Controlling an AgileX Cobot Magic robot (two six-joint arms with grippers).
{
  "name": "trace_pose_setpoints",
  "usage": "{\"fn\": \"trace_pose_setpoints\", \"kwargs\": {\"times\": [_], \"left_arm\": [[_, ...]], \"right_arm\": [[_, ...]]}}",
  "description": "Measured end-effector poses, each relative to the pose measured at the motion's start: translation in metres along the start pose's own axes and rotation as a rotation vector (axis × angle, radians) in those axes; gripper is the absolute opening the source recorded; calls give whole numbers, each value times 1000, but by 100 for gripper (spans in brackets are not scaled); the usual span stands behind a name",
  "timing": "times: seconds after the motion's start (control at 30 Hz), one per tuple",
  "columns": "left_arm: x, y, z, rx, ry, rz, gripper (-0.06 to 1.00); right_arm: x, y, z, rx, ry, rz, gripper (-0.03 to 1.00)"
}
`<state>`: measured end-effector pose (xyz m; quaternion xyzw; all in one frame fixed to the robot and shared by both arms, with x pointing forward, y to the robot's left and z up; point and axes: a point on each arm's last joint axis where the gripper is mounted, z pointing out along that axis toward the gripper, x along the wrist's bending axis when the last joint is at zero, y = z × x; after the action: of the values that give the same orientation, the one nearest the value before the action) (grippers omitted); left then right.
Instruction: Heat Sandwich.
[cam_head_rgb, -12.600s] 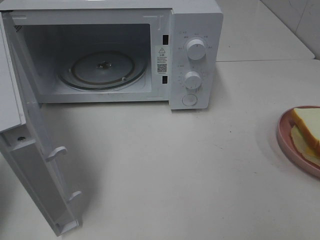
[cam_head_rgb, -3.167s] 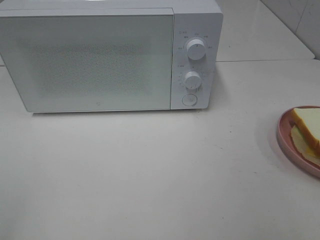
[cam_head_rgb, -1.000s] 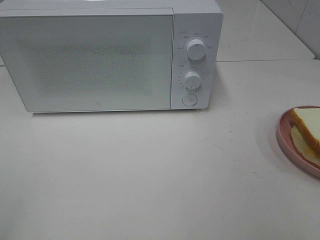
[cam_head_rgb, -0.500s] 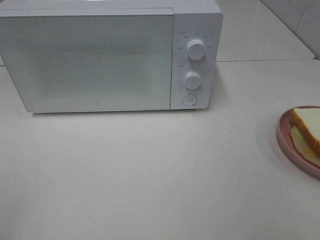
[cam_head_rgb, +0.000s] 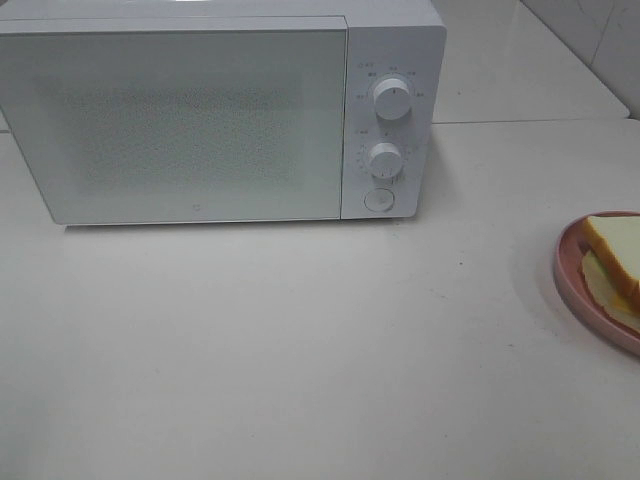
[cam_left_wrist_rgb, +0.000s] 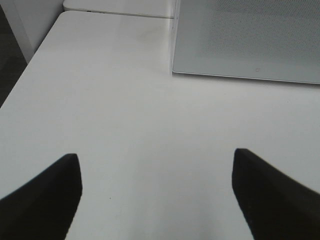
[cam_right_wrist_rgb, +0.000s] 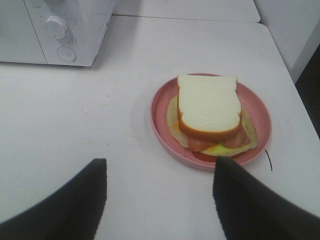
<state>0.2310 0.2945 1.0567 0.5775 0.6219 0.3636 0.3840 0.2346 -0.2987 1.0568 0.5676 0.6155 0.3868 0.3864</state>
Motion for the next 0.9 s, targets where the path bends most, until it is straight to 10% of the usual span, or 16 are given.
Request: {"fn": "trace_pose_setpoints", "kwargs": {"times": [0.9], "left_arm": [[0,0,0,0,0,0,78]], "right_arm": [[0,0,0,0,0,0,61]]}}
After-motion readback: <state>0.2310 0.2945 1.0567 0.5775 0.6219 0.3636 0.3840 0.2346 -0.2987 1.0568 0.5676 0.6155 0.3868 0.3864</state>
